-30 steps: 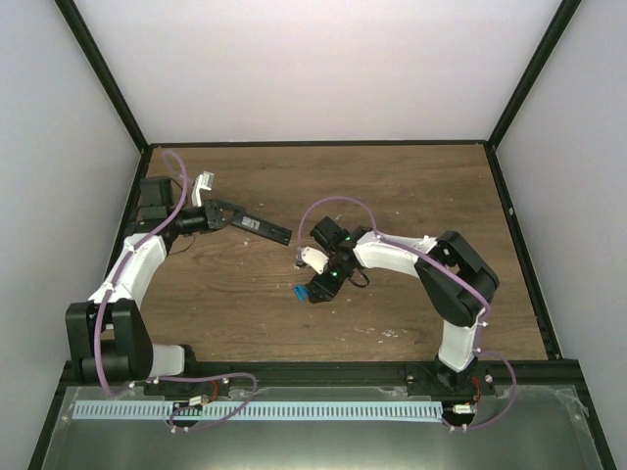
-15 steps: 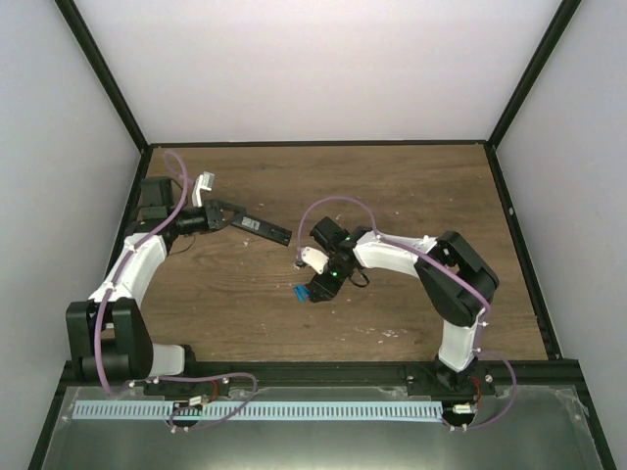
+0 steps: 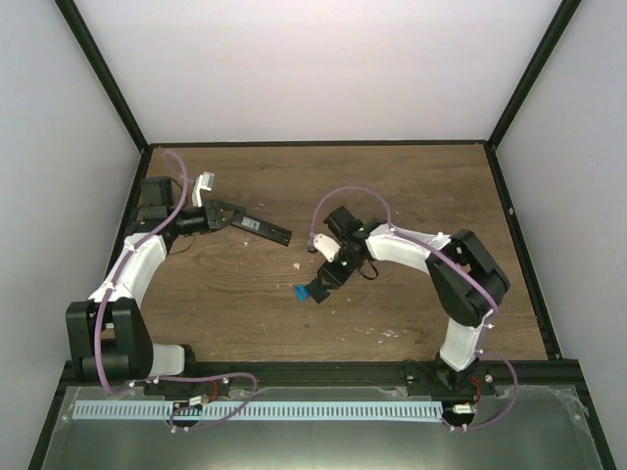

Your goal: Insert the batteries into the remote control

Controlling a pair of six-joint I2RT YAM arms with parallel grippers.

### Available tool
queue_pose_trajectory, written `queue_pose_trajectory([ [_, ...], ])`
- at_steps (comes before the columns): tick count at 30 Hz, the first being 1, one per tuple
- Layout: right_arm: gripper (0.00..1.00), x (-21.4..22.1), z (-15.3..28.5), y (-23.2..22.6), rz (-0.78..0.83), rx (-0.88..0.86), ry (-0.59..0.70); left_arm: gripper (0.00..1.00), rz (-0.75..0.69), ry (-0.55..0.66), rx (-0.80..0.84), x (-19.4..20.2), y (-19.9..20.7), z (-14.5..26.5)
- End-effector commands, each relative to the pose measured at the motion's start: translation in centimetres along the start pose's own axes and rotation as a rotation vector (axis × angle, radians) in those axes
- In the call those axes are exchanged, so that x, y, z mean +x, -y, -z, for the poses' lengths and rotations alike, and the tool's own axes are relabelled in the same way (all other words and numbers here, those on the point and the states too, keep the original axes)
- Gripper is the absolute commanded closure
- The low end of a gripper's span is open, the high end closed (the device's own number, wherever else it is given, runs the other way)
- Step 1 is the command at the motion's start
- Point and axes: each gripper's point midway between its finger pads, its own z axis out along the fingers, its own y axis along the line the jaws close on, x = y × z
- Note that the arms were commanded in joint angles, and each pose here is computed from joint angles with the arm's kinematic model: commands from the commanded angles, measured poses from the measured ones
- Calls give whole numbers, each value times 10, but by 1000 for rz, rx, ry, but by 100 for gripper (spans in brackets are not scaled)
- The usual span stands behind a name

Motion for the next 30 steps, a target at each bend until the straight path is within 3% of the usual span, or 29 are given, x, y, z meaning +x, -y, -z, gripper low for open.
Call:
queue_pose_trajectory([
  [1, 49, -13, 24, 8, -32, 2, 81, 100, -33, 4, 27, -4, 8, 2],
  [7, 46, -20, 33, -9, 37, -37, 118, 100, -28, 4, 26, -4, 6, 2],
  [12, 43, -10, 17, -31, 85, -82, 69, 100, -32, 5, 27, -4, 7, 2],
  [30, 43, -2, -3, -41, 86, -117, -6, 100, -30, 5, 22, -3, 7, 3],
])
